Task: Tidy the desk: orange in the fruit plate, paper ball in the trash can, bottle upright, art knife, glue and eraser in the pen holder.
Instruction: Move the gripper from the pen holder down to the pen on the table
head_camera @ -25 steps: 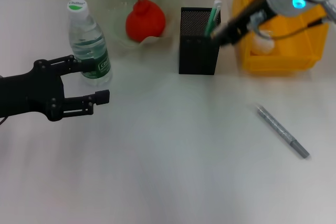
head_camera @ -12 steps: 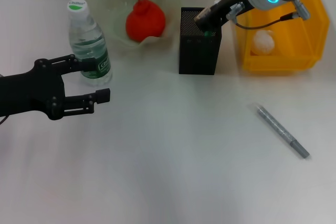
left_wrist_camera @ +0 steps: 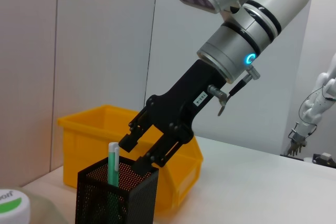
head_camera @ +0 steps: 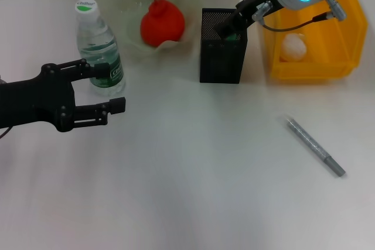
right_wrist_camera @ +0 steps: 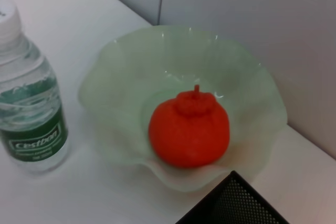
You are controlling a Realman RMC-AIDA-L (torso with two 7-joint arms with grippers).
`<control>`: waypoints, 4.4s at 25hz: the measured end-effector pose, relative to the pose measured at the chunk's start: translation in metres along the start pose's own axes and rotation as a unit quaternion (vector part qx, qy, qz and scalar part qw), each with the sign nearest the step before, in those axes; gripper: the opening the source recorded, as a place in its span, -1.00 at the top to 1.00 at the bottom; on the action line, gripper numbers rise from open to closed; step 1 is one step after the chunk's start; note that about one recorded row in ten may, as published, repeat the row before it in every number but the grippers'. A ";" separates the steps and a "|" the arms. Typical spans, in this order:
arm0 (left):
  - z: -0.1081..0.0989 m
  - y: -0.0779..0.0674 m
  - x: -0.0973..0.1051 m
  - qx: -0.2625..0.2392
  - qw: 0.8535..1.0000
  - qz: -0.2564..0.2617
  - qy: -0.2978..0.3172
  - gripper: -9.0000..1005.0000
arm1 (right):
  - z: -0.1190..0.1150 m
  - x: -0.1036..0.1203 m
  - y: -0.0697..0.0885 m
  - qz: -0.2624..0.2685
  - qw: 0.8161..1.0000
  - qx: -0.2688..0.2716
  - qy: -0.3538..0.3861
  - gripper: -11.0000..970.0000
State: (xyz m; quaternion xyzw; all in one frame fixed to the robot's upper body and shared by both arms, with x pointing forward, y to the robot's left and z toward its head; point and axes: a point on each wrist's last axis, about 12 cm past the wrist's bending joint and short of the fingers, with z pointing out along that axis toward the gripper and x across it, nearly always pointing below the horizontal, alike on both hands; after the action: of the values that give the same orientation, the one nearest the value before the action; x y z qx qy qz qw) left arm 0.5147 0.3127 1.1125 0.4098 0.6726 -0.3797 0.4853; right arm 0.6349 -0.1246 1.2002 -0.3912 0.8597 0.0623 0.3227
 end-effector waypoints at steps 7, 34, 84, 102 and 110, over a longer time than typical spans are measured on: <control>-0.003 -0.001 0.001 -0.001 1.000 -0.002 0.002 -0.59 | -0.023 0.000 0.009 -0.020 0.999 -0.018 0.029 -0.34; 0.000 -0.002 0.004 -0.016 1.000 -0.010 -0.013 -0.59 | -0.051 0.053 0.015 -0.037 0.955 -0.046 0.291 -0.34; -0.001 0.000 0.006 -0.023 0.999 -0.016 -0.016 -0.59 | 0.001 0.108 0.011 0.042 0.961 -0.046 0.271 0.64; -0.002 0.002 0.005 -0.026 0.999 -0.018 -0.016 -0.59 | -0.071 0.055 0.011 0.003 0.992 -0.027 0.125 0.94; -0.003 0.000 0.007 -0.025 0.999 -0.022 -0.017 -0.59 | -0.053 0.074 0.004 0.022 0.981 -0.022 0.189 0.95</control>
State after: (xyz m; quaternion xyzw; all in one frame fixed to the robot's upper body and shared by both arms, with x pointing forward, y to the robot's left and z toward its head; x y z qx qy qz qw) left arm 0.5124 0.3165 1.1068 0.3759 0.6827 -0.3800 0.4982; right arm 0.5690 -0.1874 1.1961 -0.3840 0.9120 0.0130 0.1439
